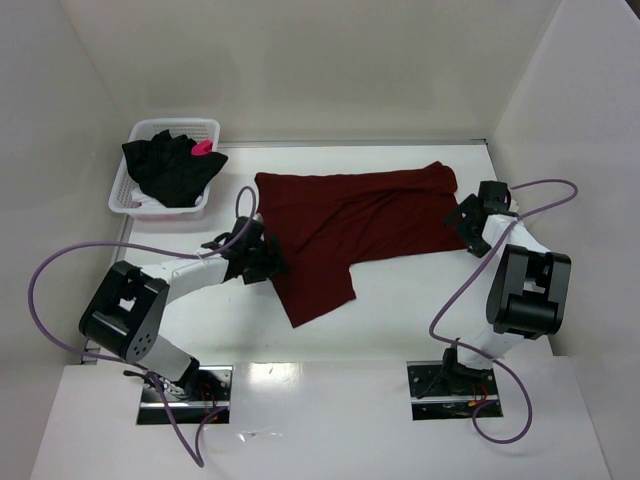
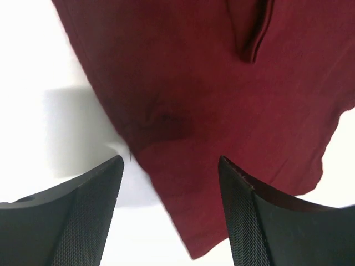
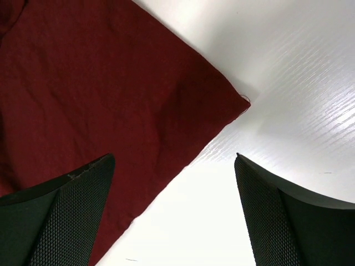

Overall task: Fold and stack the t-shirts
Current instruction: Grap the side of the flattened tshirt closest away from the robot with both arms

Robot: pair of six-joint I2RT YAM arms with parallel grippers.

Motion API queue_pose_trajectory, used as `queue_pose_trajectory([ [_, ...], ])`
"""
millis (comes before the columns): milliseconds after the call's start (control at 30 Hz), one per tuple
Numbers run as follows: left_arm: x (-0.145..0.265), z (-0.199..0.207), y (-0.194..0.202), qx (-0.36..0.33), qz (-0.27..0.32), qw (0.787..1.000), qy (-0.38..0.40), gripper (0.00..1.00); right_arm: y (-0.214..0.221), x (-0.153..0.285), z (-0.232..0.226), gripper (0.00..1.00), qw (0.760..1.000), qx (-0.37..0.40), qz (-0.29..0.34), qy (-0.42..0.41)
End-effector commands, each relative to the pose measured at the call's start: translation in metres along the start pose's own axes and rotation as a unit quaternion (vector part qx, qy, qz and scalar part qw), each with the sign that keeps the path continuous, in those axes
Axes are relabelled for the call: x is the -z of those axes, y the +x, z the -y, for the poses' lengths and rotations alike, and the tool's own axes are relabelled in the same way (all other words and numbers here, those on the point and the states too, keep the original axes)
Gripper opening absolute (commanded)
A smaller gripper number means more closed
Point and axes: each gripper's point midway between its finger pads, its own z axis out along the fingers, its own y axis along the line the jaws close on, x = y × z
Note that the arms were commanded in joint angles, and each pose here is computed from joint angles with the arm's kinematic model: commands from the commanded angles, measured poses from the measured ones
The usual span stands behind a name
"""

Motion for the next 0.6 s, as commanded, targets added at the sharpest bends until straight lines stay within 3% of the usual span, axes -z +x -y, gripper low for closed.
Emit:
queue_pose_trajectory([
  [0,-0.012,-0.012,-0.003,0.026,0.017,0.999,-0.026,0.77,-0.017,-0.004,-0.001,0.93,1.0,-0.004,0.028,0.001],
  [333,-0.026,-0.02,0.004,0.072,0.013,0.996,-0.046,0.65,-0.012,-0.009,0.011,0.91,1.0,-0.016,0.018,0.014],
  [500,-0.028,-0.018,0.002,0.082,0.014,0.996,-0.046,0.52,-0.007,-0.016,0.021,0.91,0.999,-0.019,0.016,0.035],
  [567,-0.029,-0.021,0.006,0.086,0.008,0.995,-0.053,0.47,-0.004,-0.017,0.028,0.86,0.998,-0.022,0.013,0.053],
])
